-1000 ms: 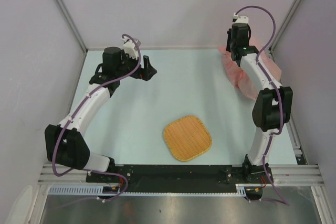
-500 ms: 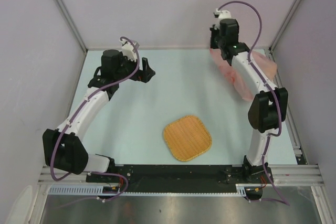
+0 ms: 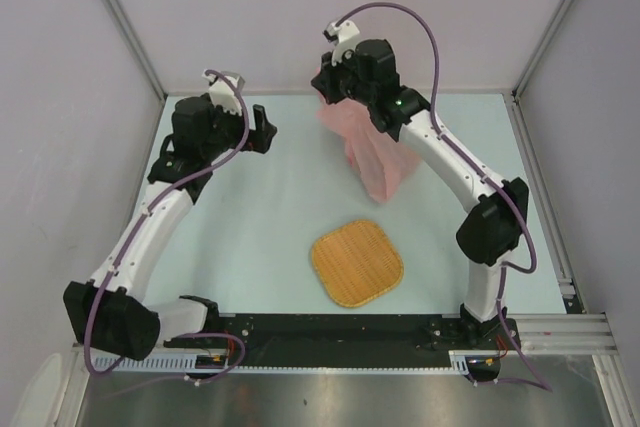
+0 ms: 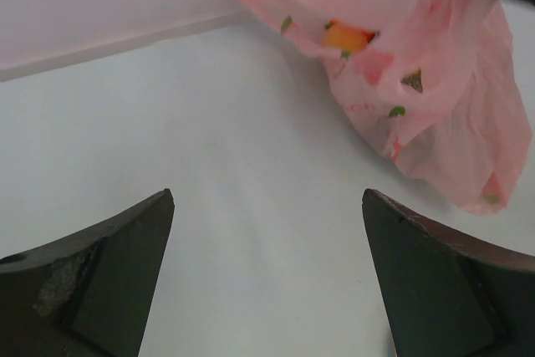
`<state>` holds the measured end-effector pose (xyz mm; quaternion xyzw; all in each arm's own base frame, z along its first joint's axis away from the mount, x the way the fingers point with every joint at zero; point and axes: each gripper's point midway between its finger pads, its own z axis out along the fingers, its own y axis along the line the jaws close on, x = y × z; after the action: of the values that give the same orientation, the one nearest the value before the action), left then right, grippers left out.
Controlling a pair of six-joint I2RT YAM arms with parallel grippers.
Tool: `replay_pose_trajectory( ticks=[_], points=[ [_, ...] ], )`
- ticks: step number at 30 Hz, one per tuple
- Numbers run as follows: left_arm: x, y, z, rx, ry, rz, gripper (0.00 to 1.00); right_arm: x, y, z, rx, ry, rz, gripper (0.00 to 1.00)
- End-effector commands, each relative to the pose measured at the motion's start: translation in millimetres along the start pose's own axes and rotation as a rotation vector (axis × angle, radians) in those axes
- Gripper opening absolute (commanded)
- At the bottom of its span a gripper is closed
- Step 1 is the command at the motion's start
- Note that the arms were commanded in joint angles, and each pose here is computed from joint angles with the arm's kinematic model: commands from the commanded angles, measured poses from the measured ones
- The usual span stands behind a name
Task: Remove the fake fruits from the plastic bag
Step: Adjust the plastic bag at the center of the board.
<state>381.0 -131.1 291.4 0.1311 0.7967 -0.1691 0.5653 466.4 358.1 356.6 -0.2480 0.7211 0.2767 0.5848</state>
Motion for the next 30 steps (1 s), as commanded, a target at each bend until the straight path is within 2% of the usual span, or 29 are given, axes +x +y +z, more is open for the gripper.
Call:
replay_pose_trajectory(
  ticks=[1, 3, 4, 5, 7, 10, 12, 13, 14, 15, 20, 25, 30],
  points=[
    [-16, 13, -24, -0.087, -0.063, 0.067, 1.00, 31, 13, -38, -0.059, 0.102, 0.040, 0.00],
    [-17, 12, -26, -0.076, -0.065, 0.098, 1.00, 27, 18, -68, -0.067, 0.105, 0.038, 0.00],
    [-16, 12, -25, -0.071, -0.061, 0.109, 1.00, 49, 18, -78, -0.063, 0.157, 0.048, 0.00],
    [-14, 10, -23, -0.058, -0.055, 0.114, 1.00, 39, 23, -97, -0.066, 0.134, 0.040, 0.00],
    [-5, 8, -15, -0.027, -0.027, 0.122, 1.00, 57, 26, -113, -0.069, 0.181, 0.027, 0.00],
    [15, -2, 7, 0.063, 0.026, 0.132, 1.00, 59, 30, -136, -0.073, 0.206, 0.017, 0.00],
    [17, -10, 21, 0.114, 0.030, 0.151, 1.00, 65, 28, -146, -0.062, 0.217, 0.021, 0.00],
    [28, -8, 43, 0.117, 0.058, 0.156, 1.00, 69, 27, -150, -0.062, 0.227, 0.001, 0.00],
    [12, -11, 53, 0.124, 0.035, 0.185, 1.00, 77, 24, -152, -0.057, 0.242, 0.007, 0.00],
    [13, -11, 69, 0.140, 0.050, 0.216, 1.00, 77, 24, -155, -0.055, 0.242, 0.008, 0.00],
    [25, -4, 155, 0.188, 0.188, 0.199, 1.00, 75, 23, -178, -0.061, 0.240, 0.023, 0.00],
    [24, -21, 178, 0.303, 0.153, 0.175, 1.00, 84, 11, -188, -0.027, 0.250, 0.046, 0.00],
    [39, -27, 204, 0.264, 0.181, 0.211, 1.00, 78, -2, -194, 0.001, 0.224, 0.057, 0.00]
  ],
)
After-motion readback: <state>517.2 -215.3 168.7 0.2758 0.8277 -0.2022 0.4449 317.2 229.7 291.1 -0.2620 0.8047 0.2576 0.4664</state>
